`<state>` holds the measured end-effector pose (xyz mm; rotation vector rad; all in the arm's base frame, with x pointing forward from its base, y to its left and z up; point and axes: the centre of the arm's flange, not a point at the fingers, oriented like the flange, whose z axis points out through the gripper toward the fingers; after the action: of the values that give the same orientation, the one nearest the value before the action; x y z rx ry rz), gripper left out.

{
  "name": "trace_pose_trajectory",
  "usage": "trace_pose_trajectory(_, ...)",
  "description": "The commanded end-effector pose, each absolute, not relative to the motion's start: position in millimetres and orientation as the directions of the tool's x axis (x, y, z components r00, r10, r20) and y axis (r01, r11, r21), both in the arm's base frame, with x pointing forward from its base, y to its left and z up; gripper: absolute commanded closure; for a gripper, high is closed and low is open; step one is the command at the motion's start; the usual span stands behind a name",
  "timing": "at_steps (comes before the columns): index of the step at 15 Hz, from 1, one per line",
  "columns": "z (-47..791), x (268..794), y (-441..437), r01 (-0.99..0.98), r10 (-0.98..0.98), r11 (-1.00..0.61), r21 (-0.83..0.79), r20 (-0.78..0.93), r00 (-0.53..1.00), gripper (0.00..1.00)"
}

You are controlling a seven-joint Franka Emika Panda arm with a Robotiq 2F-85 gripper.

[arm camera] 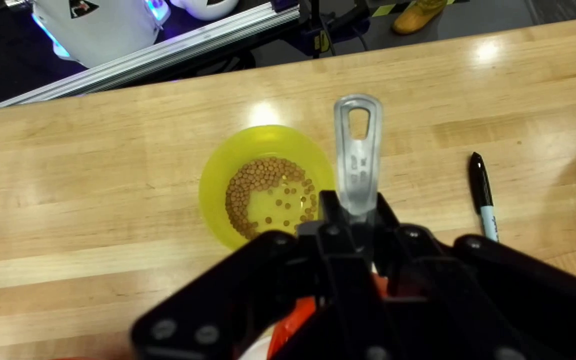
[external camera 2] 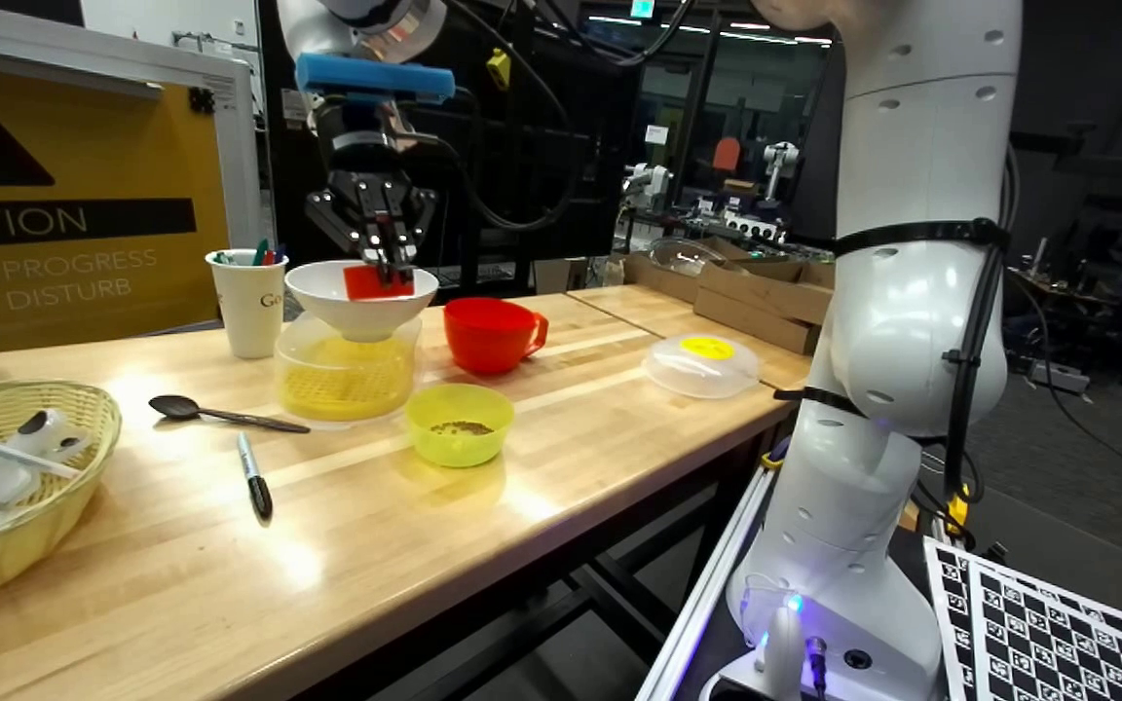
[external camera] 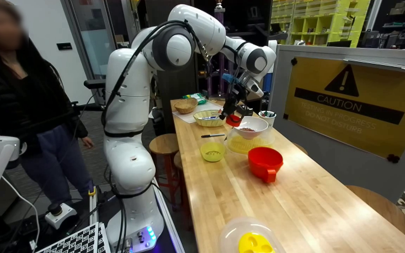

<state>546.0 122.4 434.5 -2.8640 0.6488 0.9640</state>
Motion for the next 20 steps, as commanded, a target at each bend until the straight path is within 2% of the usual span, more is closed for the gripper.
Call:
trace_pose_trajectory(1,439.9,552.3,120.2,-0.41,-0.373,-0.908,0.083,-0.604,0.705,0.96)
trace_pose_trajectory(20,427.9,592.7,110.1,-0.442,-0.386,-0.893,0.085,-0.652,0.653,0.96)
